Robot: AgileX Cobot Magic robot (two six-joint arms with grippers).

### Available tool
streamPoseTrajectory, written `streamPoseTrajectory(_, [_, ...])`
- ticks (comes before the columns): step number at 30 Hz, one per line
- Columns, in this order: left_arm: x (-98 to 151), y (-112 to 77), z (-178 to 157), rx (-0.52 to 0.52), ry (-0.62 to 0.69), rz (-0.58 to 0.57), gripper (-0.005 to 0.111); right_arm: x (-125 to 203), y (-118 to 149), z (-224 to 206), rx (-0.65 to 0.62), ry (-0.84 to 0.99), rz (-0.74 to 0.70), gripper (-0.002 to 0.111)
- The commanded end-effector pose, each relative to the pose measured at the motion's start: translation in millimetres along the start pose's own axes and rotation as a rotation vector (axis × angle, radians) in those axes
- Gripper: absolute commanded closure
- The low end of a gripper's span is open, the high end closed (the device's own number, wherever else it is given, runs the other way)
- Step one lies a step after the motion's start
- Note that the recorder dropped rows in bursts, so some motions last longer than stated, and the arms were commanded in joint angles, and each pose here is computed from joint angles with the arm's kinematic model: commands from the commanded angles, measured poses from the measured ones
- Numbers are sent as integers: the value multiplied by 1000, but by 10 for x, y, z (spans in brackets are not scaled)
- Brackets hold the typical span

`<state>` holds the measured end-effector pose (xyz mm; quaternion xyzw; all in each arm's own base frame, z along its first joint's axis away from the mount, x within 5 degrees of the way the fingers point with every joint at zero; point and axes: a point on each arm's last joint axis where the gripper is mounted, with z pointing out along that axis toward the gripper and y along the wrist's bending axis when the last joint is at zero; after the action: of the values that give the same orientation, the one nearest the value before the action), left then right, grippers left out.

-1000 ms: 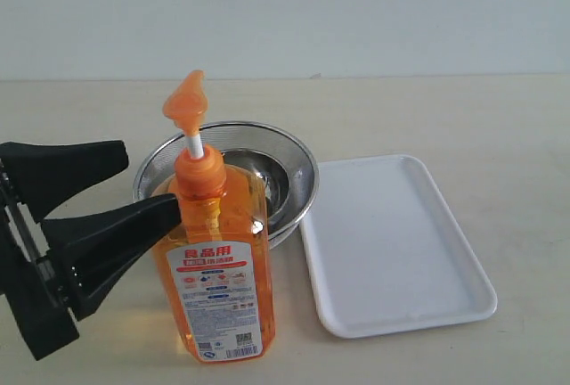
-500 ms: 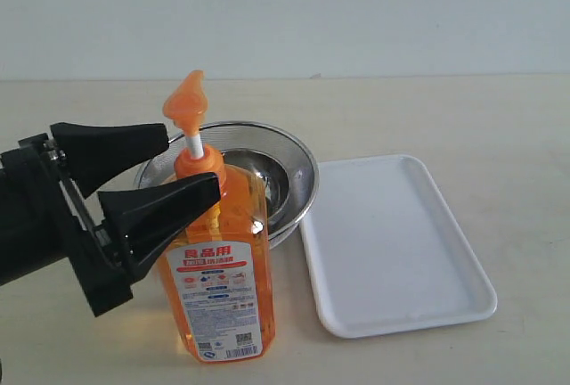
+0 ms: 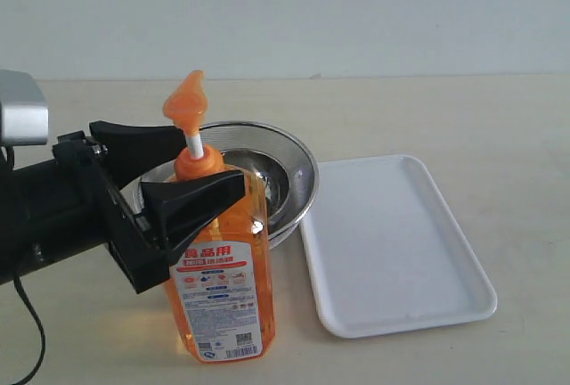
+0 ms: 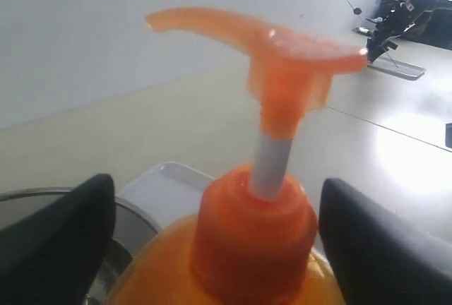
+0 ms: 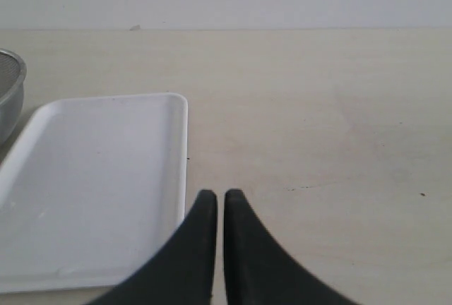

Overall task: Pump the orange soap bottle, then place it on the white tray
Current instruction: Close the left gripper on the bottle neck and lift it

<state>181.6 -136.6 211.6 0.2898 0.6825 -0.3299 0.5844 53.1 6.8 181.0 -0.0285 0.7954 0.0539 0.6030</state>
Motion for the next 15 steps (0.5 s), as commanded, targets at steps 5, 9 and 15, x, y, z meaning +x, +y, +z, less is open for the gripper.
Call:
streamPoseTrajectory(5, [79, 31, 57, -3, 25, 1, 39, -6, -1, -4, 2, -9, 2, 107])
streamPoseTrajectory(9, [79, 31, 57, -3, 25, 1, 63, -16, 0, -4, 1, -20, 2, 107])
streamPoseTrajectory(15, [83, 29, 57, -1, 30, 14, 102, -16, 0, -4, 1, -20, 2, 107])
